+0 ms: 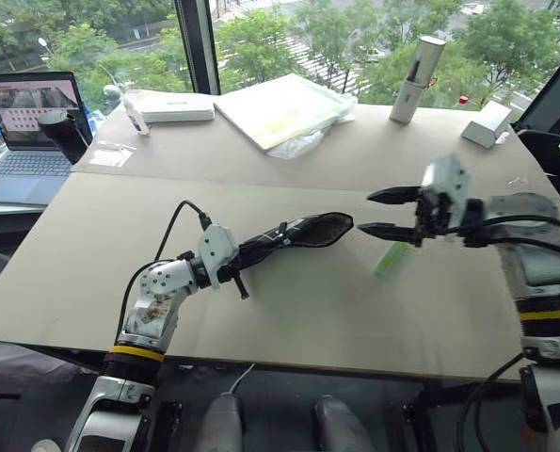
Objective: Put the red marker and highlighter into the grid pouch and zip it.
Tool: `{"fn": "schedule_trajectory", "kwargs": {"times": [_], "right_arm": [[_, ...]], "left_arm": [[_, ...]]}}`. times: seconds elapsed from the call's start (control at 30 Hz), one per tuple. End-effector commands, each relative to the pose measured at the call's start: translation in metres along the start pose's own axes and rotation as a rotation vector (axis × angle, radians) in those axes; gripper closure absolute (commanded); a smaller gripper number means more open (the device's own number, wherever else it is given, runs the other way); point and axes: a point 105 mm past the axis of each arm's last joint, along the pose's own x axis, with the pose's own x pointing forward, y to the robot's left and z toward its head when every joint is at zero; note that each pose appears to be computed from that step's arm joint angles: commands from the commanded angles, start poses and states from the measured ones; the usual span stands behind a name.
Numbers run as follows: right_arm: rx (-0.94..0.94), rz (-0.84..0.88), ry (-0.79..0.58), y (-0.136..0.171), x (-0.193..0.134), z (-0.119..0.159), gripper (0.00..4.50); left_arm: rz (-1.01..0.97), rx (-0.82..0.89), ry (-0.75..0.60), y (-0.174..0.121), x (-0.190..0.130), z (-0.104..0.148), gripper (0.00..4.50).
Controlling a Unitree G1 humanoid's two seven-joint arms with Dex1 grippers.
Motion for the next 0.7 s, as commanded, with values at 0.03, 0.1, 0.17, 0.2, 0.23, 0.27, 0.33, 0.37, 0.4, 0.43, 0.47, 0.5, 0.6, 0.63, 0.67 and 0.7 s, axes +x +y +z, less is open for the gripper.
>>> {"fn": "schedule_trajectory", "kwargs": {"times": [0.03, 0.1, 0.17, 0.2, 0.23, 0.27, 0.33, 0.37, 0.4, 0.43, 0.47, 0.5, 0.6, 0.63, 0.67, 0.7], "right_arm": [[0.112, -0.172, 0.056, -0.006, -0.009, -0.019, 1.32], [0.241, -0.308, 0.101, -0.008, -0.007, -0.039, 1.32], [0.347, -0.426, 0.146, -0.005, -0.004, -0.057, 1.32], [0.374, -0.484, 0.172, -0.003, -0.002, -0.065, 1.32], [0.399, -0.516, 0.186, 0.002, 0.001, -0.071, 1.32], [0.407, -0.53, 0.21, 0.01, 0.006, -0.077, 1.32], [0.429, -0.562, 0.244, 0.02, 0.013, -0.085, 1.32], [0.437, -0.587, 0.252, 0.021, 0.013, -0.089, 1.32], [0.44, -0.621, 0.265, 0.02, 0.013, -0.092, 1.32], [0.442, -0.649, 0.275, 0.018, 0.012, -0.095, 1.32], [0.43, -0.672, 0.286, 0.015, 0.011, -0.096, 1.32], [0.419, -0.687, 0.297, 0.014, 0.01, -0.097, 1.32], [0.407, -0.696, 0.304, 0.012, 0.015, -0.097, 1.32], [0.402, -0.693, 0.307, 0.012, 0.018, -0.097, 1.32], [0.398, -0.692, 0.309, 0.013, 0.02, -0.097, 1.32], [0.4, -0.694, 0.311, 0.013, 0.021, -0.098, 1.32]], "left_arm": [[0.013, 0.03, -0.033, 0.003, -0.001, 0.011, 4.5], [0.016, 0.029, -0.032, 0.002, -0.002, 0.011, 4.5], [0.018, 0.026, -0.031, 0.002, -0.002, 0.01, 4.5], [0.018, 0.025, -0.031, 0.002, -0.002, 0.009, 4.5], [0.018, 0.023, -0.031, 0.002, -0.002, 0.009, 4.5], [0.016, 0.022, -0.031, 0.001, -0.001, 0.008, 4.5], [0.012, 0.019, -0.03, 0.0, 0.001, 0.007, 4.5], [0.011, 0.018, -0.03, -0.001, 0.002, 0.007, 4.5], [0.01, 0.017, -0.031, -0.001, 0.003, 0.007, 4.5], [0.009, 0.017, -0.033, -0.001, 0.004, 0.007, 4.5], [0.008, 0.017, -0.034, -0.001, 0.005, 0.007, 4.5], [0.008, 0.017, -0.035, -0.001, 0.006, 0.007, 4.5], [0.008, 0.019, -0.038, -0.002, 0.008, 0.007, 4.5], [0.008, 0.02, -0.039, -0.002, 0.008, 0.007, 4.5], [0.009, 0.021, -0.04, -0.002, 0.008, 0.007, 4.5], [0.011, 0.022, -0.041, -0.002, 0.008, 0.007, 4.5]]}}
